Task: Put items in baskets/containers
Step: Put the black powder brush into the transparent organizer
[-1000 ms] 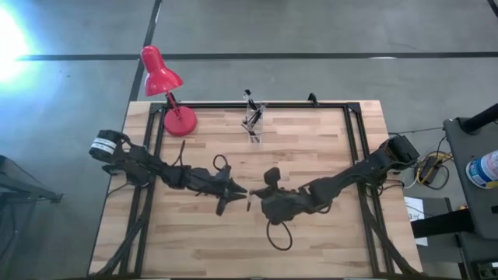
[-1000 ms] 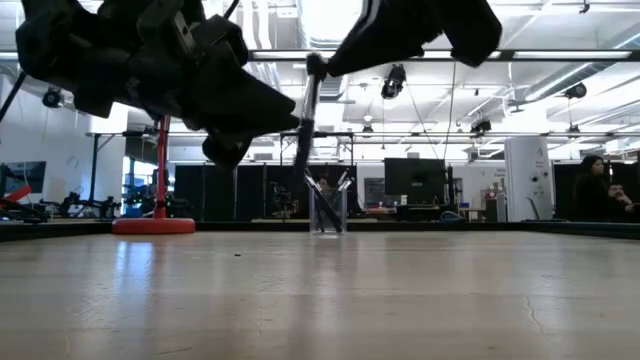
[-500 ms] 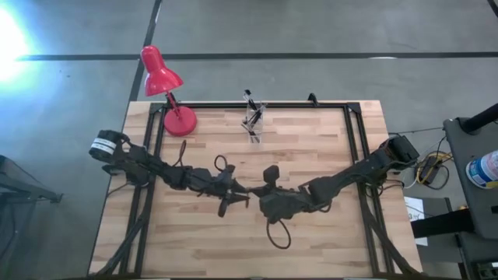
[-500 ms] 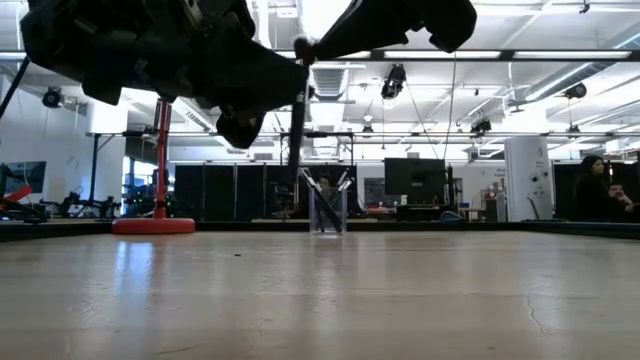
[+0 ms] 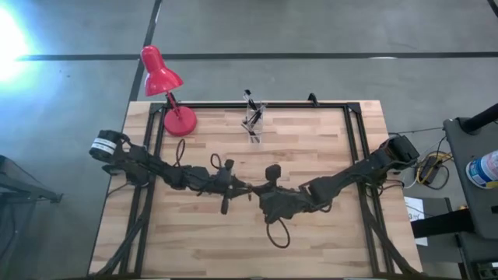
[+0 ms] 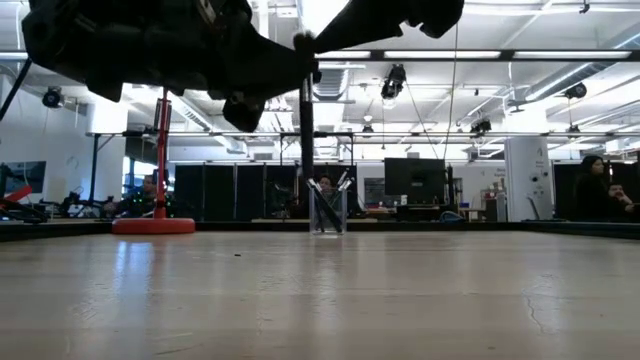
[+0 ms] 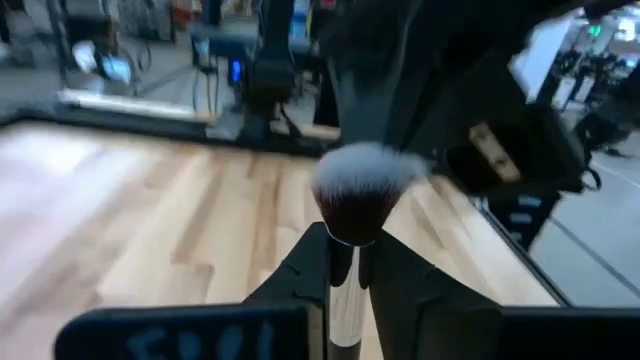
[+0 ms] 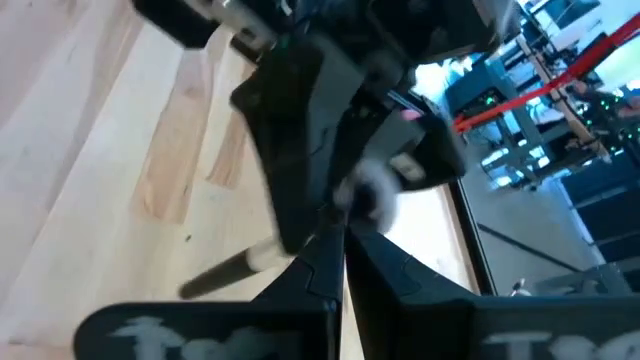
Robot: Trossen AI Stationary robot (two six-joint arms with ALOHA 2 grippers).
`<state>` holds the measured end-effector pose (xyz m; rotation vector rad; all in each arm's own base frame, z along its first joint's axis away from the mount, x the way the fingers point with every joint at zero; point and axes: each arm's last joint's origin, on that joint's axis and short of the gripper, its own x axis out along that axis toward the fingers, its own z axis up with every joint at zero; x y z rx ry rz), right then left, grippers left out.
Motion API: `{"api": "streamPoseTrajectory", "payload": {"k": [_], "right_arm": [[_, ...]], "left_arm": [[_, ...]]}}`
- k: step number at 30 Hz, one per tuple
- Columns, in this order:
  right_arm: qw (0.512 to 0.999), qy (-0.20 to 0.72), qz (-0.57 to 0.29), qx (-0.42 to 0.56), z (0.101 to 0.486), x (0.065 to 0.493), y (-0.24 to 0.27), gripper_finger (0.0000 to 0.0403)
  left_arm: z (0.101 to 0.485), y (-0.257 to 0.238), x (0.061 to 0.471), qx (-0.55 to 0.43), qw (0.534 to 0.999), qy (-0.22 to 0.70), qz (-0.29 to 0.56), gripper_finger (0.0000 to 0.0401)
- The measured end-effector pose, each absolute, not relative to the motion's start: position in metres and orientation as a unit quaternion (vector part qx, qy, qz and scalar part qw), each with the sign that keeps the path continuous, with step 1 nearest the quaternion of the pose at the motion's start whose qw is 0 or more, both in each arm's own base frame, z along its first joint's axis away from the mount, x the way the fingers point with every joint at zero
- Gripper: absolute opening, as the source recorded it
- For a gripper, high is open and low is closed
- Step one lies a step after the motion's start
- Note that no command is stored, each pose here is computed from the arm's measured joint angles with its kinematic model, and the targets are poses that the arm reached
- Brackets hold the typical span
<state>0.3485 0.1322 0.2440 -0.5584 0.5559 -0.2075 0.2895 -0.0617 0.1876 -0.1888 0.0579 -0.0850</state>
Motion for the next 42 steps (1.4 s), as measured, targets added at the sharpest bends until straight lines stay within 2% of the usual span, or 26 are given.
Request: {"api": "streamPoseTrajectory", "payload": {"k": [4, 12, 15, 26, 36, 42], "right_arm": [[0.919, 0.276, -0.104, -0.262, 0.246, 0.345, 0.131, 0.0015], [0.901, 0.303, -0.174, -0.258, 0.242, 0.321, 0.118, 0.0073], [0.898, 0.308, -0.186, -0.253, 0.234, 0.310, 0.111, 0.0080], [0.903, 0.287, -0.199, -0.250, 0.208, 0.292, 0.101, 0.0027], [0.909, 0.278, -0.203, -0.236, 0.200, 0.283, 0.098, 0.0013], [0.907, 0.282, -0.201, -0.240, 0.196, 0.281, 0.099, 0.0013]], "left_arm": [[0.191, -0.055, 0.289, -0.085, 0.996, 0.004, -0.030, 0.0040], [0.188, -0.013, 0.281, -0.086, 0.994, -0.051, 0.047, 0.0040], [0.188, 0.009, 0.279, -0.083, 0.990, -0.069, 0.086, 0.0040], [0.190, 0.084, 0.298, -0.098, 0.970, -0.098, 0.202, 0.0040], [0.176, 0.109, 0.331, -0.077, 0.964, -0.097, 0.236, 0.0040], [0.179, 0.109, 0.328, -0.054, 0.957, -0.116, 0.259, 0.0040]]}}
